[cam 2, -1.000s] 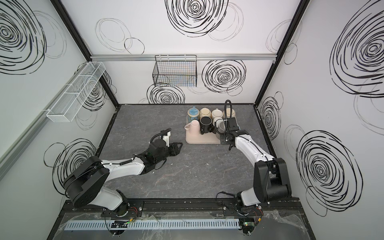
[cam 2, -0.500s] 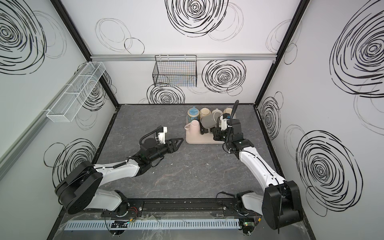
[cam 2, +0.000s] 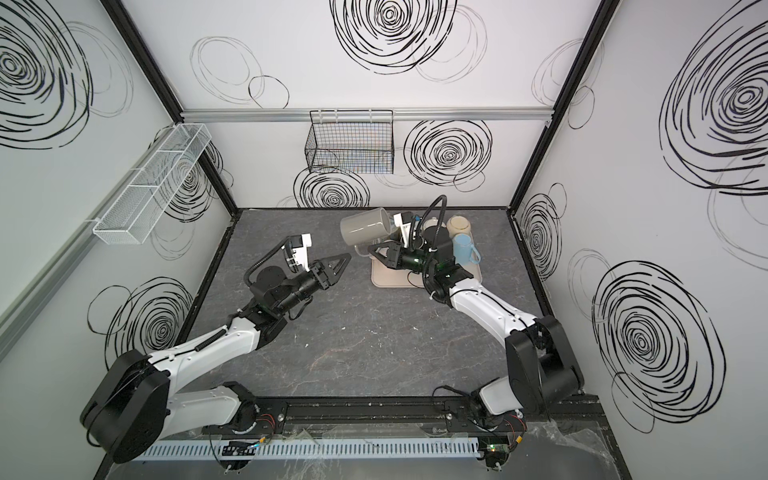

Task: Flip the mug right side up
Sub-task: 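Raise the grey mug toward the left gripper while the left gripper reaches for it, then grasp the grey mug with the left gripper while the right releases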

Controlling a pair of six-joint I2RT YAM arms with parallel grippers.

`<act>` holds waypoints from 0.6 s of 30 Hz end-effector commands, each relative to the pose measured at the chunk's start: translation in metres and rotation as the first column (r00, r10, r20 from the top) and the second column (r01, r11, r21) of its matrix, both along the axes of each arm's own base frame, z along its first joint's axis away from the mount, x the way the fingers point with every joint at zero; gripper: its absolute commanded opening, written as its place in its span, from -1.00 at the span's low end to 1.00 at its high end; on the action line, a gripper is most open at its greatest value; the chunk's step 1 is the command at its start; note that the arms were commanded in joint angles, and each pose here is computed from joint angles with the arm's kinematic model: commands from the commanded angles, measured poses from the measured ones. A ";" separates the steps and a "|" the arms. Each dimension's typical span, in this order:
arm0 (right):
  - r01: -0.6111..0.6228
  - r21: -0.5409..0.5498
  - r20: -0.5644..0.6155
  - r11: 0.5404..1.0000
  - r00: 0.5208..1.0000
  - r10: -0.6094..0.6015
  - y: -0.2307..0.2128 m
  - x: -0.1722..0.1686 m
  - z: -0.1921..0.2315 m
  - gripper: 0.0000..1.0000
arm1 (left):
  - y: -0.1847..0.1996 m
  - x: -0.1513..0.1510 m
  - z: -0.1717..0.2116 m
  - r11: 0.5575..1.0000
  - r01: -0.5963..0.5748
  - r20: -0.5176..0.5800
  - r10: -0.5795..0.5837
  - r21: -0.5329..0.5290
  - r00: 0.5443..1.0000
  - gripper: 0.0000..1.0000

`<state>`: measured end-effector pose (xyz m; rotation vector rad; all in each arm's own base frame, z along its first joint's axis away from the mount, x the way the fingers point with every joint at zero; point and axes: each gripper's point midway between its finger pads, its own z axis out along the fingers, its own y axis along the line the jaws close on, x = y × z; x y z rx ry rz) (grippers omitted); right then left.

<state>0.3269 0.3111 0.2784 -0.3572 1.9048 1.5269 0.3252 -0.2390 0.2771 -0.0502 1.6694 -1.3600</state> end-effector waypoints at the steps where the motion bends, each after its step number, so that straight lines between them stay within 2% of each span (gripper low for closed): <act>1: -0.147 0.154 0.211 0.977 0.971 0.113 0.021 -0.019 0.079 -1.00 | 0.008 -0.002 0.030 0.994 0.032 0.052 -0.026 -0.106 0.998 0.22; 9: -0.238 0.204 0.204 0.949 0.959 0.197 0.047 -0.024 0.082 -1.00 | 0.029 0.011 0.028 0.989 0.012 0.036 -0.007 -0.145 0.999 0.03; 18: -0.271 0.239 0.168 0.932 0.957 0.235 0.063 -0.024 0.077 -1.00 | 0.029 0.013 0.036 0.976 0.062 0.051 -0.053 -0.208 0.997 -0.19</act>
